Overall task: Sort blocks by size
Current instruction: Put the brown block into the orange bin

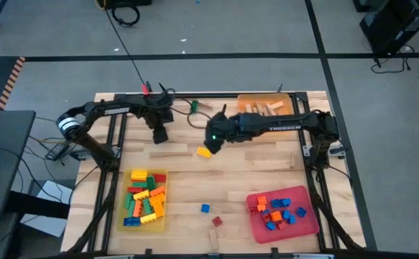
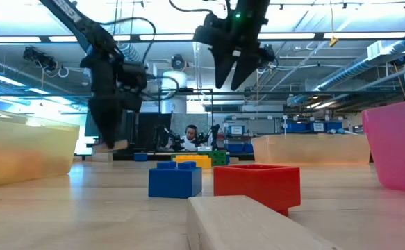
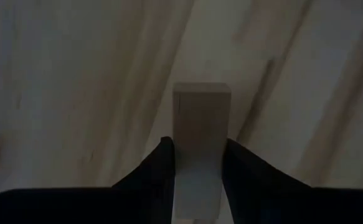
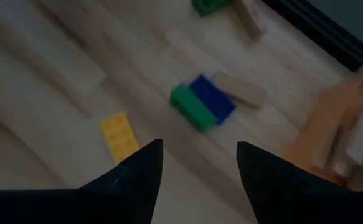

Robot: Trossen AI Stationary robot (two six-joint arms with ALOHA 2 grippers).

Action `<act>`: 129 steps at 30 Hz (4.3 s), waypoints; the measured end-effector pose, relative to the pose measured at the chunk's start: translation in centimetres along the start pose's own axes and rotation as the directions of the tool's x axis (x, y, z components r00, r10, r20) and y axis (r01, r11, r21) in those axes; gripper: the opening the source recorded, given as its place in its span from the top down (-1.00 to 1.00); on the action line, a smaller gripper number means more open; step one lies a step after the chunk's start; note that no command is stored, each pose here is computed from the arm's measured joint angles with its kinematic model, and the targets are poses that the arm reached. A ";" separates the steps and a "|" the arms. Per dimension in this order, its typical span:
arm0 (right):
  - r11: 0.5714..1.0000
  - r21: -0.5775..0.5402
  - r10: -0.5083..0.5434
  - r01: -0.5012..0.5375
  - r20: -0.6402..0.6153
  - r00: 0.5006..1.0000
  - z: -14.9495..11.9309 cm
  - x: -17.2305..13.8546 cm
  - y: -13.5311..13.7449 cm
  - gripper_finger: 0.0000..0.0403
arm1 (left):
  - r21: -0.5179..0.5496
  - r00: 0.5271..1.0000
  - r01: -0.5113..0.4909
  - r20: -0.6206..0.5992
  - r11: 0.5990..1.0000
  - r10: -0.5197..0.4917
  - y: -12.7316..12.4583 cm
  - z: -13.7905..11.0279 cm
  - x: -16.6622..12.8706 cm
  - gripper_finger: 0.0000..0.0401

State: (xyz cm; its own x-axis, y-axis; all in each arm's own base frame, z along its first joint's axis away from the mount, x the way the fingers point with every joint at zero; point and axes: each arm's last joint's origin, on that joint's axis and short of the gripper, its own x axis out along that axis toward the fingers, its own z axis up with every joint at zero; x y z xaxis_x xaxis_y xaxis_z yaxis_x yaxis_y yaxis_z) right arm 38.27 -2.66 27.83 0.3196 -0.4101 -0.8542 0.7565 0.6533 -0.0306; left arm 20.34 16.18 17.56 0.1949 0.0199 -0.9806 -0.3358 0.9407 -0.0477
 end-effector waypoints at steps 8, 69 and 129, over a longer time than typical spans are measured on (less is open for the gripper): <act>0.998 -0.045 -0.042 0.042 -0.001 0.999 -5.0 -1.6 -0.4 0.03 | -0.131 0.983 0.045 0.184 0.990 -0.020 -1.5 0.5 -3.6 0.47; 0.861 -0.070 0.426 -0.503 0.639 0.640 -3.1 -3.1 -11.1 0.61 | -0.178 0.610 -0.122 0.762 0.976 0.215 -16.1 16.3 -10.9 0.41; 0.927 0.062 0.272 -0.370 0.569 0.776 -3.5 -3.1 -15.3 0.61 | -0.117 0.622 -0.107 0.767 0.987 0.158 -16.4 16.3 -11.0 -0.09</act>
State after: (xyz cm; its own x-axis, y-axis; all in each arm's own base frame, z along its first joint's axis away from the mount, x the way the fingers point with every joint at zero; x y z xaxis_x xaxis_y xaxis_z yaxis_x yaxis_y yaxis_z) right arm 23.70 -9.13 29.13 0.7786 -0.5025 -0.3759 0.6180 0.7182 0.3199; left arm 38.71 6.01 32.23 0.7750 0.4208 -0.4715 -0.4602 0.8871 0.0354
